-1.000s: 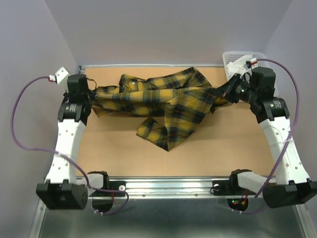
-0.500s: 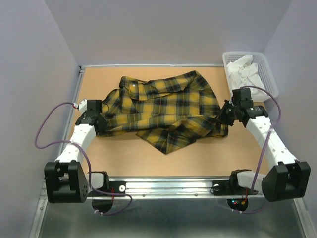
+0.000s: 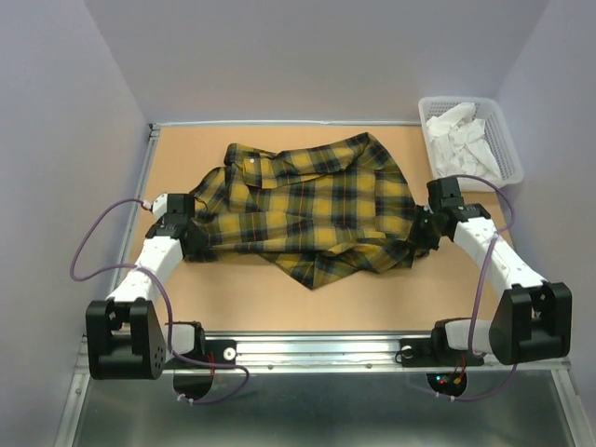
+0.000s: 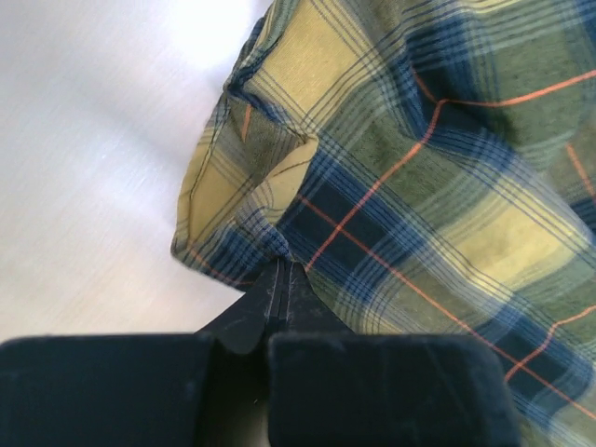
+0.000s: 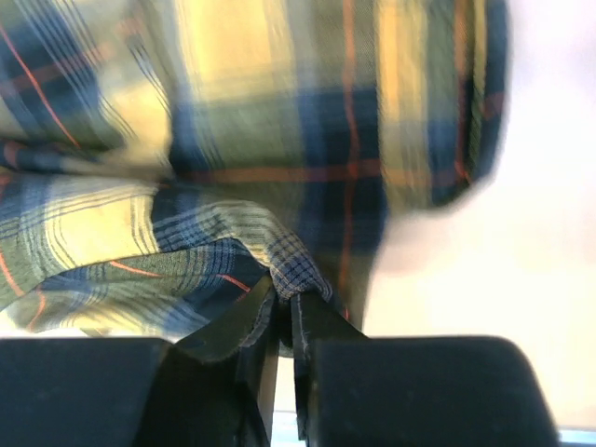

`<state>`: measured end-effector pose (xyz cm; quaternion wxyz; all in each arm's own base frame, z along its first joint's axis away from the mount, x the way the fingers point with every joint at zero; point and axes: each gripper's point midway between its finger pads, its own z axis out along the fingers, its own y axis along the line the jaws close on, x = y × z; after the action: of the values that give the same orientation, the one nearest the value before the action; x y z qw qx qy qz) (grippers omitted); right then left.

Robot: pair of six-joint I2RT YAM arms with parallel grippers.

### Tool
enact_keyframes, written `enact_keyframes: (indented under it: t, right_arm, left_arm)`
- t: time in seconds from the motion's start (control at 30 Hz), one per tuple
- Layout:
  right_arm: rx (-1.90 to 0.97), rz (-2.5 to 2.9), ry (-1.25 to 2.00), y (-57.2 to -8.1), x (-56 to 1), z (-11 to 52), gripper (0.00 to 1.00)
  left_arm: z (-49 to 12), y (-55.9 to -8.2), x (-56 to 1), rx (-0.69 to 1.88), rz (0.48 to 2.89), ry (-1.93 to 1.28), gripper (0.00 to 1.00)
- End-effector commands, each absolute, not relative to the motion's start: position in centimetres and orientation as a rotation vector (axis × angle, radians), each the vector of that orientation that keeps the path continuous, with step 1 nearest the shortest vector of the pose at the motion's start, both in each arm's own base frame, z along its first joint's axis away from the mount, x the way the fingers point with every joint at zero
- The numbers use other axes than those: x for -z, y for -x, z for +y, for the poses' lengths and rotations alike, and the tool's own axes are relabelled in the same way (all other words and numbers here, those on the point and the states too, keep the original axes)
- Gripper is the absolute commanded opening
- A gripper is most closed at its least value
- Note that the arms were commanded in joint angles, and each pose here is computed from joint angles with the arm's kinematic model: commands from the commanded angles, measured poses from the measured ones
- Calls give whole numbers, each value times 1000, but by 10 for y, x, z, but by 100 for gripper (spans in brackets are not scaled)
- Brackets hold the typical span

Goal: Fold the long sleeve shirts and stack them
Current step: Flatten the shirt out

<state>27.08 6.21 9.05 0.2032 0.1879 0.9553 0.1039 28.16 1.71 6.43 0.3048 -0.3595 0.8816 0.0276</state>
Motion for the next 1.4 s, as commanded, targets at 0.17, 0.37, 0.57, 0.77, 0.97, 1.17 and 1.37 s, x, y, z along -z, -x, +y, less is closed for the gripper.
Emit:
enact_keyframes:
  t: [0.17, 0.37, 0.57, 0.77, 0.97, 1.17, 1.37]
  right_arm:
    - [-224, 2494, -333, -263, -164, 45, 58]
    - [-468, 2370, -21, -266, -217, 107, 70]
    - [-548, 2381, 283, -239, -199, 205, 70]
    - [-542, 2397, 593, -201, -154, 291, 70]
    - [-489, 2377, 702, -202, -119, 338, 70]
    - [-361, 2349, 706, -229, -94, 353, 70]
    - [-298, 2368, 773, -239, -59, 365, 70]
  left_arm:
    - [32, -288, -154, -62, 2093, 874, 19]
    - [29, -308, -186, -20, 2017, 776, 70]
    - [22, -323, -184, 24, 2011, 695, 94]
    - [21, -331, -159, 18, 2035, 691, 94]
    - [20, -335, -134, -5, 2097, 685, 94]
    - [25, -330, -140, -24, 2064, 698, 94]
    - [29, -329, -145, -40, 2043, 717, 94]
